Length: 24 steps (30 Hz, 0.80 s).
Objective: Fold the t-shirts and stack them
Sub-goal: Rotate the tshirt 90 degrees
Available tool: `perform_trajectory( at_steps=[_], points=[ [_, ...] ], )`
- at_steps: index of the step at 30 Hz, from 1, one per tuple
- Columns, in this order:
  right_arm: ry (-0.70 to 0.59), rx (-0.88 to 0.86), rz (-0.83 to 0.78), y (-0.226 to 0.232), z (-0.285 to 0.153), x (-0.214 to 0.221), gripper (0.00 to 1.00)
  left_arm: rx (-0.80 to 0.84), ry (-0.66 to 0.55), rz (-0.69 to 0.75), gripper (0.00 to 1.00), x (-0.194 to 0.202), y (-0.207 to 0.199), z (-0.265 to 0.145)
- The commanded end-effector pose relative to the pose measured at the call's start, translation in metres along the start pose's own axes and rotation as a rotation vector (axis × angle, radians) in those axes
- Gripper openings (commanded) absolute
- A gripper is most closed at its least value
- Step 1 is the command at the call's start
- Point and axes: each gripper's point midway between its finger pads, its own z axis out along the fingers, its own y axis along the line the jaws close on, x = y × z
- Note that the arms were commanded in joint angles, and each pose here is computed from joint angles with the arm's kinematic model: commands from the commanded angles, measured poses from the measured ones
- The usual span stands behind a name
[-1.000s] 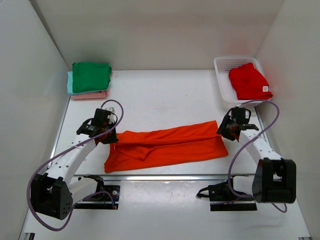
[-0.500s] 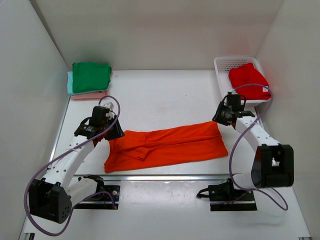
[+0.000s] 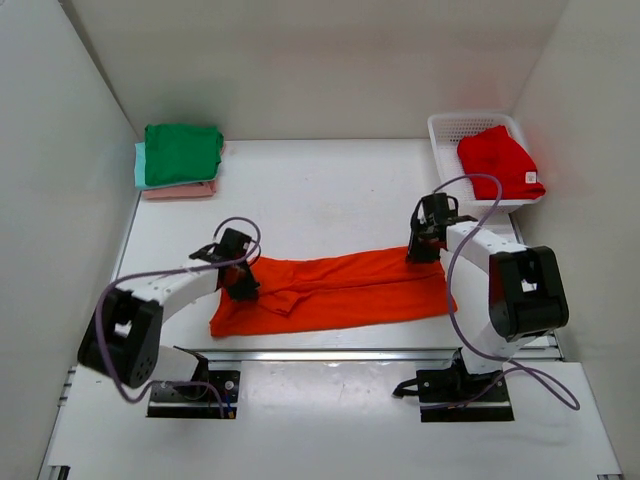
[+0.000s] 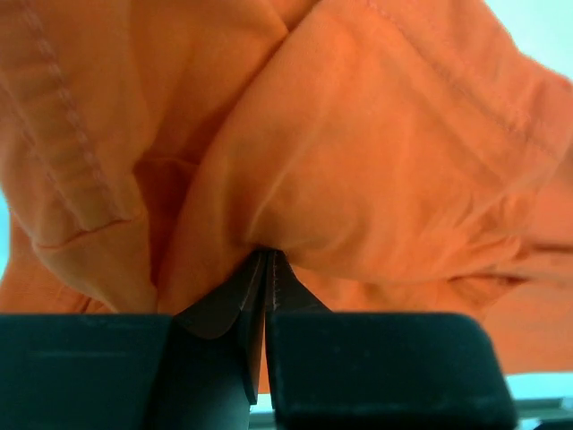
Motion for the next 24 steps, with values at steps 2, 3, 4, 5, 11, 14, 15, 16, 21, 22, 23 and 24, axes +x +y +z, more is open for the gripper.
perform_trajectory(
  at_steps=[2,3,4,5,11,14,15,16,21,22,23,24],
  points=[
    [0.08,0.113,0.056,-0.021,-0.01,0.039,0.21,-0.032,-0.055,-0.009,0.15,-0.037,-0.025,0.028],
    [0.096,0.132,0.063,-0.023,-0.013,0.044,0.21,-0.049,-0.025,-0.016,0.12,-0.036,-0.025,0.039],
    [0.14,0.157,0.08,-0.026,-0.014,0.059,0.21,-0.04,-0.024,-0.016,0.13,-0.045,-0.037,0.047],
    [0.161,0.186,0.097,-0.027,-0.016,0.065,0.21,-0.052,-0.034,-0.01,0.13,-0.058,-0.046,0.057],
    [0.279,0.18,0.166,-0.003,-0.021,0.121,0.15,-0.04,-0.063,0.114,0.14,-0.14,-0.117,0.106],
    [0.291,0.159,0.191,0.024,-0.025,0.145,0.13,-0.047,0.017,0.163,0.15,-0.161,-0.142,0.13],
    [0.278,0.147,0.213,0.035,-0.029,0.149,0.13,-0.026,0.005,0.188,0.12,-0.183,-0.157,0.138],
    [0.274,0.134,0.26,0.041,-0.03,0.156,0.12,-0.038,0.048,0.181,0.12,-0.184,-0.155,0.138],
    [0.247,-0.003,0.278,0.096,-0.033,0.182,0.07,0.044,-0.027,0.183,0.11,-0.239,-0.198,0.145],
    [0.268,-0.009,0.267,0.104,-0.033,0.191,0.07,0.069,-0.065,0.173,0.11,-0.255,-0.205,0.138],
    [0.259,-0.035,0.26,0.113,-0.031,0.191,0.08,0.072,-0.046,0.158,0.12,-0.25,-0.205,0.147],
    [0.269,-0.061,0.266,0.123,-0.027,0.196,0.09,0.09,-0.063,0.149,0.1,-0.257,-0.207,0.149]
  ],
)
